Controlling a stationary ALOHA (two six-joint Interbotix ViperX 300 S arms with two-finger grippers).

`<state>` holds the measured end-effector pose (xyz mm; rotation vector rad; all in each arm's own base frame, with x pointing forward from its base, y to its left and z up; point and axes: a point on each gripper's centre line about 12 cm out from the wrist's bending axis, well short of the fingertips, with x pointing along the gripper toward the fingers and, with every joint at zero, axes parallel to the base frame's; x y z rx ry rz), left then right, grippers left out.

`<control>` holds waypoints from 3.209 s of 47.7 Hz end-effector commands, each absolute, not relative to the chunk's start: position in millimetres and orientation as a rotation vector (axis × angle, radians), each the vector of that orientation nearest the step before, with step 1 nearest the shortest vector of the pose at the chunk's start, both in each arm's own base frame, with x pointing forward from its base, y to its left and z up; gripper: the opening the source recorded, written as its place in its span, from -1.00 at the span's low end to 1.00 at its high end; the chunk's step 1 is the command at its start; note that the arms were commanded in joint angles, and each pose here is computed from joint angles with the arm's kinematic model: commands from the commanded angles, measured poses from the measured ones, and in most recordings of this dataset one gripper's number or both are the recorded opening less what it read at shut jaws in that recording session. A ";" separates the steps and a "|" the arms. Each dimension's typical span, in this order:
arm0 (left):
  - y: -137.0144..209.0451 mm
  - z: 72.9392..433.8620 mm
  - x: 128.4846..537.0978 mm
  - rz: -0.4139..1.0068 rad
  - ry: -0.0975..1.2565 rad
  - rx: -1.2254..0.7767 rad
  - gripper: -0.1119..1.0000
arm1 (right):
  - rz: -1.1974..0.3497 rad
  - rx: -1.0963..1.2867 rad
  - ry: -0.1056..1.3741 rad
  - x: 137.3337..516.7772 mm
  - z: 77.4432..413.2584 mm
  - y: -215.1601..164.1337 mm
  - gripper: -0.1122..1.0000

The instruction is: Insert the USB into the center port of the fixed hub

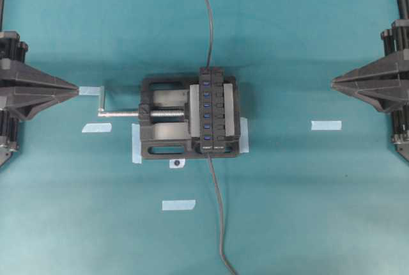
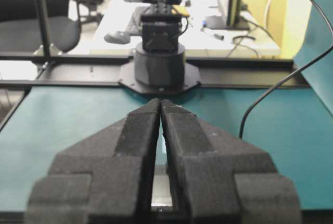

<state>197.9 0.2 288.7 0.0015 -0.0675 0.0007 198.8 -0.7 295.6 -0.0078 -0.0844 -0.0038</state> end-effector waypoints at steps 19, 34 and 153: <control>0.3 275.7 211.7 0.000 0.003 -0.026 -0.80 | -0.048 0.166 -0.002 184.0 266.0 -8.3 -0.73; 0.5 266.4 216.8 0.003 0.117 -0.023 -0.80 | -0.131 0.148 0.200 189.9 266.7 -22.4 -0.73; 0.7 245.1 215.1 0.008 0.345 -0.026 -0.80 | -0.193 -0.144 0.828 373.4 203.4 -83.6 -0.73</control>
